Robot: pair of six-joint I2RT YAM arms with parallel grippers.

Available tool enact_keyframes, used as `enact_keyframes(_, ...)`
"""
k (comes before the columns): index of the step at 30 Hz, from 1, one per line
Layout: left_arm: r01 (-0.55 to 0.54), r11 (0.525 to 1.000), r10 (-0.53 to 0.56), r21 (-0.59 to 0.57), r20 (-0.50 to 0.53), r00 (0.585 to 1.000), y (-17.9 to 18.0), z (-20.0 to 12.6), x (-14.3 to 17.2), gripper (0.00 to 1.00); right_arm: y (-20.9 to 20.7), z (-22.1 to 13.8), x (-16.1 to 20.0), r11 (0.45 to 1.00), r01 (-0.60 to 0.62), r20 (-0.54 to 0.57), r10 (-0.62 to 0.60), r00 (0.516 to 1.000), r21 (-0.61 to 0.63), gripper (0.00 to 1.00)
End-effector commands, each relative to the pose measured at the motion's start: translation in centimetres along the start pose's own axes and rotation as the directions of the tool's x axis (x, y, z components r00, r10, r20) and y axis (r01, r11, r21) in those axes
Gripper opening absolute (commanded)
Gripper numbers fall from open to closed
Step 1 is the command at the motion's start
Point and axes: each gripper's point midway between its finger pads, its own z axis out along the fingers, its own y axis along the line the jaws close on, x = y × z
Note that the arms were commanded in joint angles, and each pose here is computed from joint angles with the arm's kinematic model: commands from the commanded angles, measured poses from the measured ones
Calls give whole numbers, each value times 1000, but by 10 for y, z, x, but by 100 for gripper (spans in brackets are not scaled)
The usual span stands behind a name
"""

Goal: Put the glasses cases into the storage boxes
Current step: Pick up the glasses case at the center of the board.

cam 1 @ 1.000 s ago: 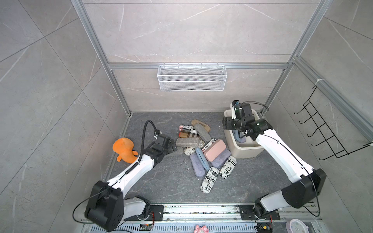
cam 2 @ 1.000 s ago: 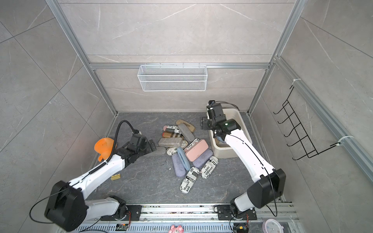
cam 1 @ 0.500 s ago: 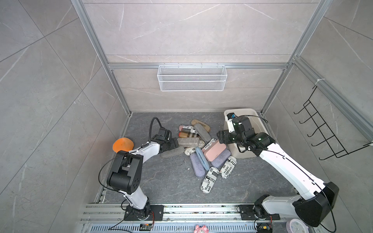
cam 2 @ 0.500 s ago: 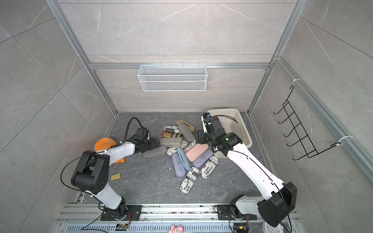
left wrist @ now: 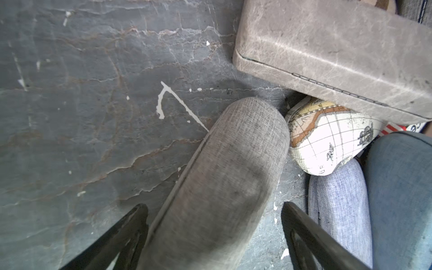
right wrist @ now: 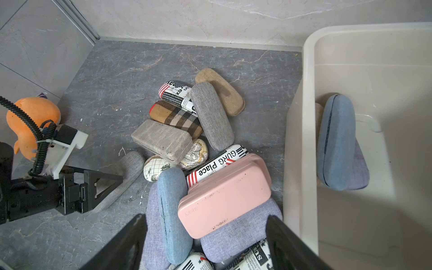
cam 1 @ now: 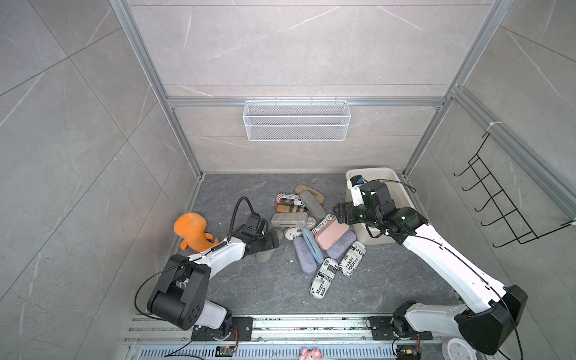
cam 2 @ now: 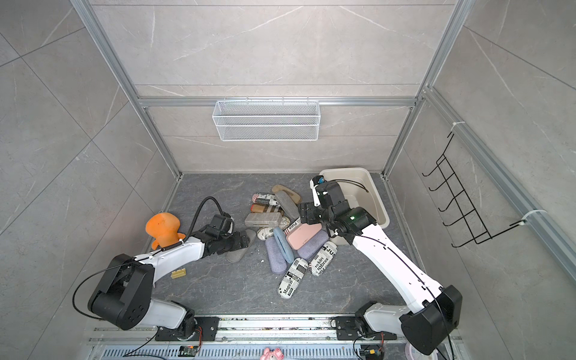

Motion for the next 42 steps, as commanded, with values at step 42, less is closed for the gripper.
enact_keyframes(42, -351, 900, 172, 259, 528, 831, -104, -130, -7, 61, 120, -3, 1, 902, -97, -27, 95, 995, -420, 80)
